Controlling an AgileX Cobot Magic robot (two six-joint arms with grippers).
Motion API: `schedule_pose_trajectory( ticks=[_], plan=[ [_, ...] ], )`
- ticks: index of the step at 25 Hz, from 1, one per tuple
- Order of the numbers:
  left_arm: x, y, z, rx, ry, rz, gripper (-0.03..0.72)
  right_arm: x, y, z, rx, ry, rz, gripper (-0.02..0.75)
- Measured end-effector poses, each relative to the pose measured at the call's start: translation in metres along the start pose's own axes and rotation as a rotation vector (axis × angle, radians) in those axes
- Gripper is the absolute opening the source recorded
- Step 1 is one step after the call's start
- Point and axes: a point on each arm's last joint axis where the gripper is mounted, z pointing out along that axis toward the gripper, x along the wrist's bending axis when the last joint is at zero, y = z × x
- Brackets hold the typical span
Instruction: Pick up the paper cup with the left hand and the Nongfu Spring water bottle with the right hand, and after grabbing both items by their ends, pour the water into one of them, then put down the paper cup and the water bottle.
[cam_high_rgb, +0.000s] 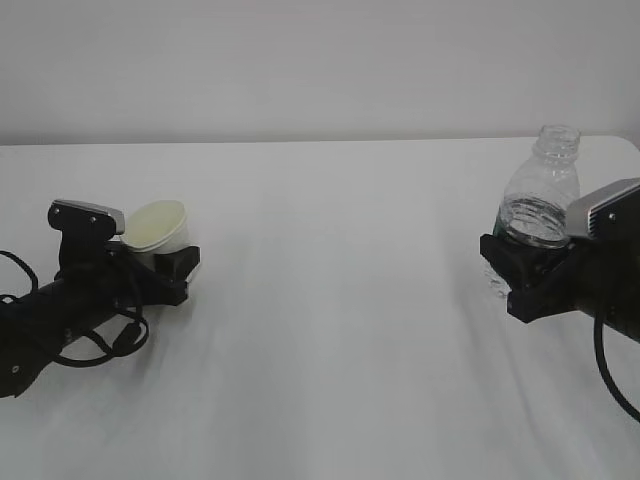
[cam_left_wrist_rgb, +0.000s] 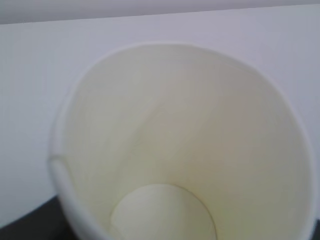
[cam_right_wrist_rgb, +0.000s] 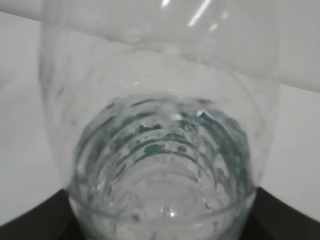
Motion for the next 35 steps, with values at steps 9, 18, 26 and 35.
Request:
schedule_pose_trajectory(
  ticks=[9,18,26,35],
  plan=[
    [-0.017,0.014,-0.003,-0.021,-0.176,0.087,0.467,0.000,0.000,0.000,-0.002,0.000,0.000,0.454],
    [-0.038,0.013,-0.010,0.035,-0.410,0.055,0.467,0.001,0.001,-0.002,-0.024,0.002,0.004,0.454],
    [-0.070,0.014,-0.013,0.064,-0.555,0.058,0.466,0.007,-0.007,-0.011,0.007,0.009,0.020,0.454],
    [-0.127,0.005,-0.019,0.096,-0.719,0.095,0.465,0.009,0.006,-0.033,0.005,-0.035,0.013,0.454]
  ],
)
